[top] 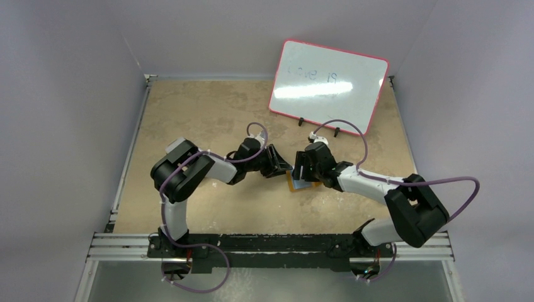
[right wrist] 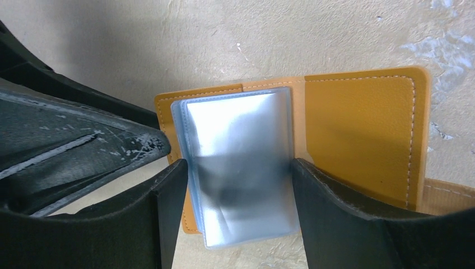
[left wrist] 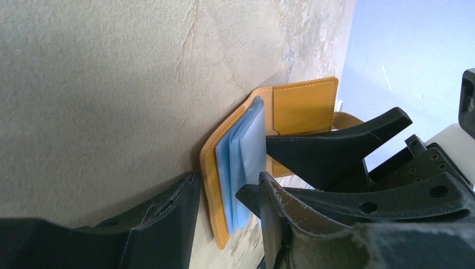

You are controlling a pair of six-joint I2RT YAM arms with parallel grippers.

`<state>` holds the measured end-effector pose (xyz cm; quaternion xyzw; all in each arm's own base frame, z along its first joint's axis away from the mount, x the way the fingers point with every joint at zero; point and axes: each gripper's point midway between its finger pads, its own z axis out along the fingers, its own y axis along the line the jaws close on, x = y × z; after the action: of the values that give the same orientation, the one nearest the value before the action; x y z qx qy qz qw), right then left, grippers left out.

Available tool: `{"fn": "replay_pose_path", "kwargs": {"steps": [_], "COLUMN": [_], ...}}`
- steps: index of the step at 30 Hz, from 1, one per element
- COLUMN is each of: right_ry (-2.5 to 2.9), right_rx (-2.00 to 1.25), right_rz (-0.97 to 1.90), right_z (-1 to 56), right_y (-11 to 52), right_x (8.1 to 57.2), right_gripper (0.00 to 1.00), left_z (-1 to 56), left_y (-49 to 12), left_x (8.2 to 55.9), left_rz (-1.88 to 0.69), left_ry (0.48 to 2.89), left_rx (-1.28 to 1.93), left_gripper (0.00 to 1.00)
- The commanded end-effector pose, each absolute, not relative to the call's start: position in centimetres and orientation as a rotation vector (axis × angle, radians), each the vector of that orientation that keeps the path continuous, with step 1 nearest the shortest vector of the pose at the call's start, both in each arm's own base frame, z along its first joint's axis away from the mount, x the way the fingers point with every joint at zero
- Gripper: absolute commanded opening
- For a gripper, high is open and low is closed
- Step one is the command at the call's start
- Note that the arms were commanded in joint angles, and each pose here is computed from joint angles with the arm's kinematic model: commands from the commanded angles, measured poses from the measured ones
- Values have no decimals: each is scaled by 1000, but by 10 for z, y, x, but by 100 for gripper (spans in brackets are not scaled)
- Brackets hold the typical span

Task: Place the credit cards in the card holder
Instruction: Open the card holder at the center of the board.

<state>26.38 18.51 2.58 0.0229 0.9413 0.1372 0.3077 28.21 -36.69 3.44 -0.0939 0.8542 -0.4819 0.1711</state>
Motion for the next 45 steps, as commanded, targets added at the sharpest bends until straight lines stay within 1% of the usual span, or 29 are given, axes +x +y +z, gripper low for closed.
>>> {"fn": "replay_pose_path", "kwargs": {"steps": [1,4,6,11,12,17,21,29,38,45], "right_ry": [2541,2543,2541,2530,2521,2499,2493,2492,2476,2499], "right_rx": [75,75,67,36,34,-17,-42,-155,-176,-161], "right_rz": [403,417,432,484,479,425,402,420,435,384], "right_z": [15,14,15,24,28,41,48,49,55,43], "right_y": [186,187,189,197,197,195,195,223,235,230], "right_x": [251,251,251,250,253,262,266,269,264,263], "right_gripper": [69,68,68,70,71,71,69,68,72,74], "left_z": [38,39,40,38,39,50,57,65,58,55], "left_y": [-377,-381,-382,-380,-379,-369,-354,-340,-336,-336], "left_x": [283,283,284,282,280,277,275,267,269,269], "left_rz": [-1439,-1461,-1465,-1461,-1465,-1472,-1405,-1365,-1291,-1287], "left_ry": [2367,2354,2348,2357,2359,2379,2413,2454,2495,2501], "left_rx": [-271,-270,-271,-268,-263,-238,-192,-140,-110,-116], "left_gripper": [41,37,31,2,0,0,0,0,0,0]}}
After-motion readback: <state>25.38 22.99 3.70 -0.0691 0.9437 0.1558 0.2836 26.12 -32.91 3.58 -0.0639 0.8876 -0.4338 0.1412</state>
